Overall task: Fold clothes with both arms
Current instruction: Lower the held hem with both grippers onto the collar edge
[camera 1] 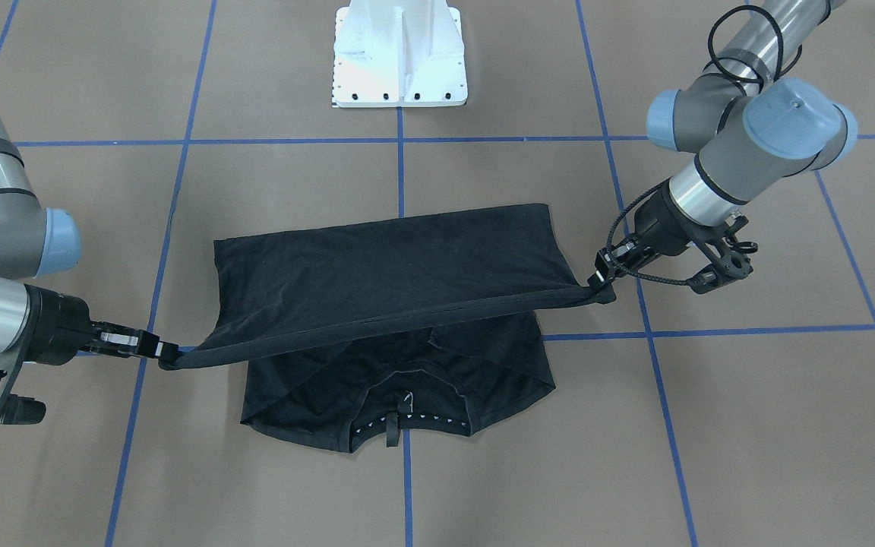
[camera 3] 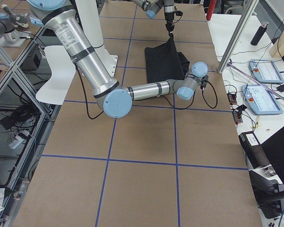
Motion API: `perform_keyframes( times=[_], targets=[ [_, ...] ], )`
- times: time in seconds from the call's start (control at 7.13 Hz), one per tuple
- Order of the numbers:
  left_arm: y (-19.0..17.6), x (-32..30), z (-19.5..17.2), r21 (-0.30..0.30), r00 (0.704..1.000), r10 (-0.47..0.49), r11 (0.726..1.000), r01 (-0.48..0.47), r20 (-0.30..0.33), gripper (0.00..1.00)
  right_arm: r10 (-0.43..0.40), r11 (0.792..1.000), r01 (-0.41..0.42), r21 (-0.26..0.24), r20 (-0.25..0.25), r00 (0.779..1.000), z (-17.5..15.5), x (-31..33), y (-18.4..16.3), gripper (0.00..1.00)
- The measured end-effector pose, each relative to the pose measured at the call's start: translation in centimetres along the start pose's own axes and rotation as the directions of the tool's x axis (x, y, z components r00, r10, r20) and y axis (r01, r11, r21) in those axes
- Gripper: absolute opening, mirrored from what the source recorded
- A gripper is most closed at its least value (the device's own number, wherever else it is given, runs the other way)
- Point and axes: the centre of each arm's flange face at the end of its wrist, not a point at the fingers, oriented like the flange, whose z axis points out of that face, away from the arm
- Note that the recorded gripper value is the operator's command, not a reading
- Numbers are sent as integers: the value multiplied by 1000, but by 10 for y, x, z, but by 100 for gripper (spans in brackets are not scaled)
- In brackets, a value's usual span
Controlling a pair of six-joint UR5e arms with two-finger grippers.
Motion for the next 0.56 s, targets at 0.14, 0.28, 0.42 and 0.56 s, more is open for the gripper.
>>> perform_keyframes(
  times=[0.14,0.28,0.42,0.56],
  targets=[
    [0,2,0,0,1000,0,1000,0,-1,0,-1,1000,1,1,1,1000,0,-3,-1,0],
    [1,9,-1,0,1000,1,1000,-1,-8,0,0,1000,0,1,2,1000,-1,-13,-2,0],
    [2,16,-2,0,1000,2,1000,-2,-16,0,7,1000,-7,0,-1,1000,-1,-24,-4,0],
    [3,22,-3,-1,1000,4,1000,-4,-22,0,17,1000,-17,-3,-7,1000,-1,-35,-5,0]
  ],
)
